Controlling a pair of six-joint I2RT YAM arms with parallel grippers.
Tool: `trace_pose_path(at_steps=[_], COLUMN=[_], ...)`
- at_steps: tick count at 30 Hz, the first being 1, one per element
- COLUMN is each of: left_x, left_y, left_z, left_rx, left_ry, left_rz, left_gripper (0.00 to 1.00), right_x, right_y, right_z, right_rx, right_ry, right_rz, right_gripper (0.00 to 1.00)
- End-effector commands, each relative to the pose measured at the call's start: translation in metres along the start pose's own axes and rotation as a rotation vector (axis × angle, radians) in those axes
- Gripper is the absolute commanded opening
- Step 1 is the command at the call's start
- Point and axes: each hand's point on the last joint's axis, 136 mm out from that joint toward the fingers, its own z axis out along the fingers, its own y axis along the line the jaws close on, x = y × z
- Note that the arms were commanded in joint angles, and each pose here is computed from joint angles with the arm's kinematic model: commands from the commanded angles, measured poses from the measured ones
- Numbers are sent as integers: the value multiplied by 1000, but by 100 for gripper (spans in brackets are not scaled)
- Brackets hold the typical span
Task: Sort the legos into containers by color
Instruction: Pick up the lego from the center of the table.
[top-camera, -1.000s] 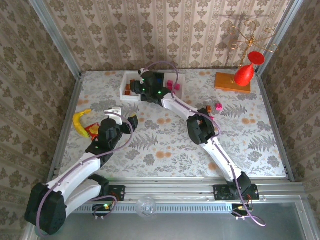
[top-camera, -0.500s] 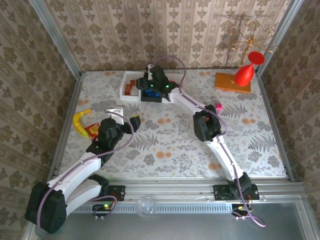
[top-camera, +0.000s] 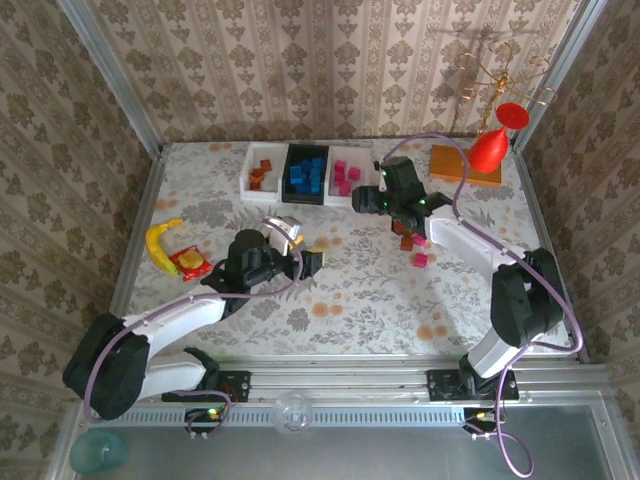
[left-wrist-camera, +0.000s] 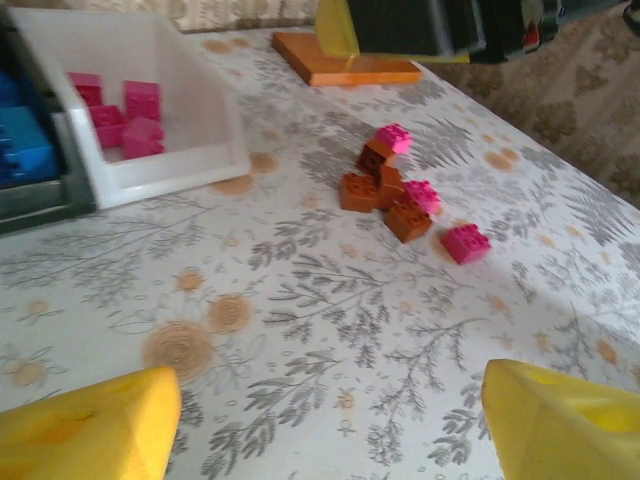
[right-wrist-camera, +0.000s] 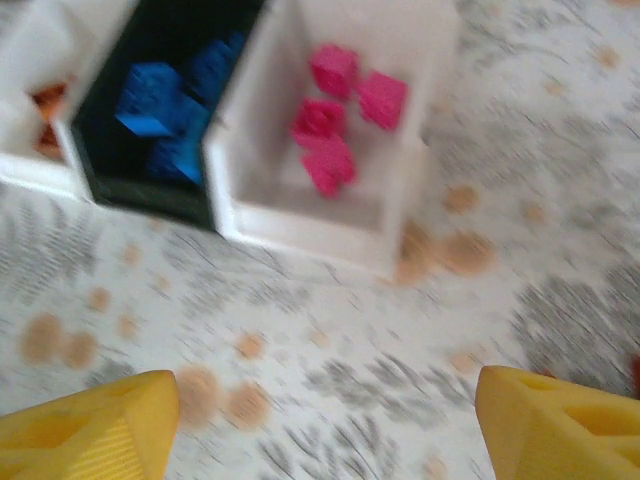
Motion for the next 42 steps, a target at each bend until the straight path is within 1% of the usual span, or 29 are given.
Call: trace_pose_path(at_steps=[1, 6, 9, 12, 16, 20, 24, 30, 33, 37, 42], left_x=[-15, -12, -7, -7, -9, -8, -9, -9, -10, -11, -9], left_y=[-16, -15, -11, -9, -6, -5, -4, -4, -3, -3, -2], left_z=[4, 6, 8, 7, 4, 4, 4, 3, 2, 1, 1], left_rx=[63, 55, 37, 24, 0, -9, -12, -19, -24, -25, -29], left_ry=[-30, -12, 7, 12, 0, 4, 1, 2, 1, 0, 7], left_rz=[59, 74, 82, 86, 95, 88, 83, 87, 91, 97, 99], left_gripper=[82, 84, 86, 86, 86, 86, 86, 86, 86, 86, 86], right_x=[38, 56, 62, 70, 79, 81, 73, 58, 62, 69, 79], right_y=[-44, -72, -76, -78, -81, -85, -85, -73, -77, -84, -88], right_z=[-9, -15, -11, -6, 3, 18, 34, 63, 80, 99, 106], right_rx=[183, 259, 273, 291, 308, 317, 297, 248, 260, 251, 245], right_ry=[83, 114, 148, 208, 273, 297, 307, 331, 404, 475, 541], right_rz=[-43, -23, -17, -24, -28, -14, -8, -56, -73, -52, -54], right_gripper=[81, 86, 89, 90, 90, 89, 86, 84, 84, 84, 85])
